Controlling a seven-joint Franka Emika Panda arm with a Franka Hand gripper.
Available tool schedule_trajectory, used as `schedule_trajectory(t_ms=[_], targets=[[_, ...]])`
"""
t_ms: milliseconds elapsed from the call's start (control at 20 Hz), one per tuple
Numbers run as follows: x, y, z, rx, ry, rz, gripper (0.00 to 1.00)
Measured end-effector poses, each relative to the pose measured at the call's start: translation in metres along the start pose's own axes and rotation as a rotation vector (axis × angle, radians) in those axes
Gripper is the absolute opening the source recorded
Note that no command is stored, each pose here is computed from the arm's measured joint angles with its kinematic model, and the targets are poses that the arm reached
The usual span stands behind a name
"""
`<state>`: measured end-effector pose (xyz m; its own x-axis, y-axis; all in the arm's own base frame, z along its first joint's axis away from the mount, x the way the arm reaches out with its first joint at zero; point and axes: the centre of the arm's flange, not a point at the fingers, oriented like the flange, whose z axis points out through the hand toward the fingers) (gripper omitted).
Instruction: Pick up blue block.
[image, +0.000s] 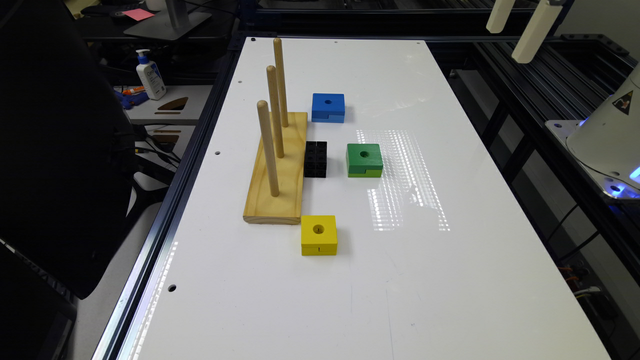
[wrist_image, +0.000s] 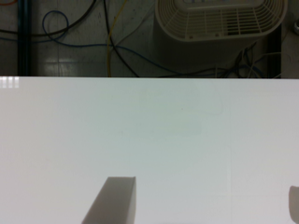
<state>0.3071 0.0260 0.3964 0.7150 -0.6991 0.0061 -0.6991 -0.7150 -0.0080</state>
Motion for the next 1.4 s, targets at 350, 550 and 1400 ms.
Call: schedule_trajectory(t_ms=[350, 550, 1400], targets=[[0.0020, 0.002, 0.000, -0.0005, 0.0001, 0.0074, 1.00], [0.0059, 0.005, 0.000, -0.0012, 0.0017, 0.0148, 1.00], [0.0323, 0.026, -0.002, 0.0148, 0.0274, 0.0287, 1.00]])
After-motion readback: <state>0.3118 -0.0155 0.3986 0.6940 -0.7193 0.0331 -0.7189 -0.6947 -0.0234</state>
